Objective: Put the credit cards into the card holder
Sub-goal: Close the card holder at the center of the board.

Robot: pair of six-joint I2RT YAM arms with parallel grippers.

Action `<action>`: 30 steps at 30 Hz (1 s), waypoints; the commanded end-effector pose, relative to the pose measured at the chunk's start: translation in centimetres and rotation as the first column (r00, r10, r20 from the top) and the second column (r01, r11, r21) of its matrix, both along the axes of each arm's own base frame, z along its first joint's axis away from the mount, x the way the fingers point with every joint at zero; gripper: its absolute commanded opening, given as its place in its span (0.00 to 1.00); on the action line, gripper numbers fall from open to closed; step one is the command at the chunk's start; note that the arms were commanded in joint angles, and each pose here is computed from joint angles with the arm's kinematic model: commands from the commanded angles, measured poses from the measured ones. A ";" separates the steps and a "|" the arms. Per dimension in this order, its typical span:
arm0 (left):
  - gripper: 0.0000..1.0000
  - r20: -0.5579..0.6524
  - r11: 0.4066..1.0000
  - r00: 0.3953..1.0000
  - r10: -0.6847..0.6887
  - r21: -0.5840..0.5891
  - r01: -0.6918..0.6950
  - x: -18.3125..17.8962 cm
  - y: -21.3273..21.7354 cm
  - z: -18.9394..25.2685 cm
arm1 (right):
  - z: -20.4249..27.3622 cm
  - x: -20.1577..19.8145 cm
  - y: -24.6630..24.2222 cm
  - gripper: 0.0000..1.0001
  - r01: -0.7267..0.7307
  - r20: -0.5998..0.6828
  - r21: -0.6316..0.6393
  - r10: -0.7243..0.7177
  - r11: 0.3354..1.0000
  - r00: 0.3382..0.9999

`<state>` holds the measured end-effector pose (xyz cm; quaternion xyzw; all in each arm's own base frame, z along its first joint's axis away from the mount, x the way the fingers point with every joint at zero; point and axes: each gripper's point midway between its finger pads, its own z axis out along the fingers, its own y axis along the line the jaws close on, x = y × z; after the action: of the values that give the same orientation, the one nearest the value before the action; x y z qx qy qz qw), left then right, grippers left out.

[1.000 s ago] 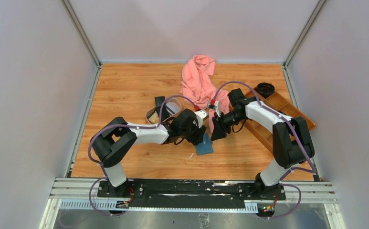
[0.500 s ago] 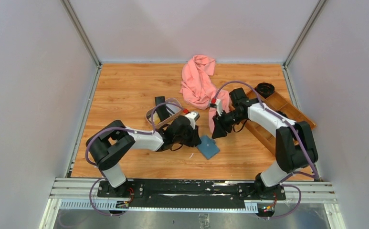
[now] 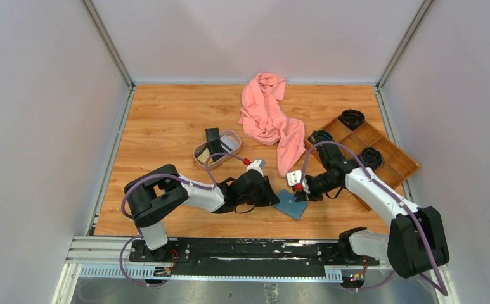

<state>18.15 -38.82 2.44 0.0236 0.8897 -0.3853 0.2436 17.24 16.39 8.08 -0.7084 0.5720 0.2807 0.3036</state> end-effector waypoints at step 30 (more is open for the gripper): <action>0.55 0.706 0.790 0.387 -0.593 0.419 0.447 3.0 4.1 11.7 | 2.5 -3.0 -0.1 0.34 -0.042 -0.124 0.084 0.052 0.996 0.991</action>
<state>21.53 -33.22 11.76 0.3538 0.7593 -0.3182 0.4439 17.28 15.04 9.68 -0.7464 0.5356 0.2488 0.3069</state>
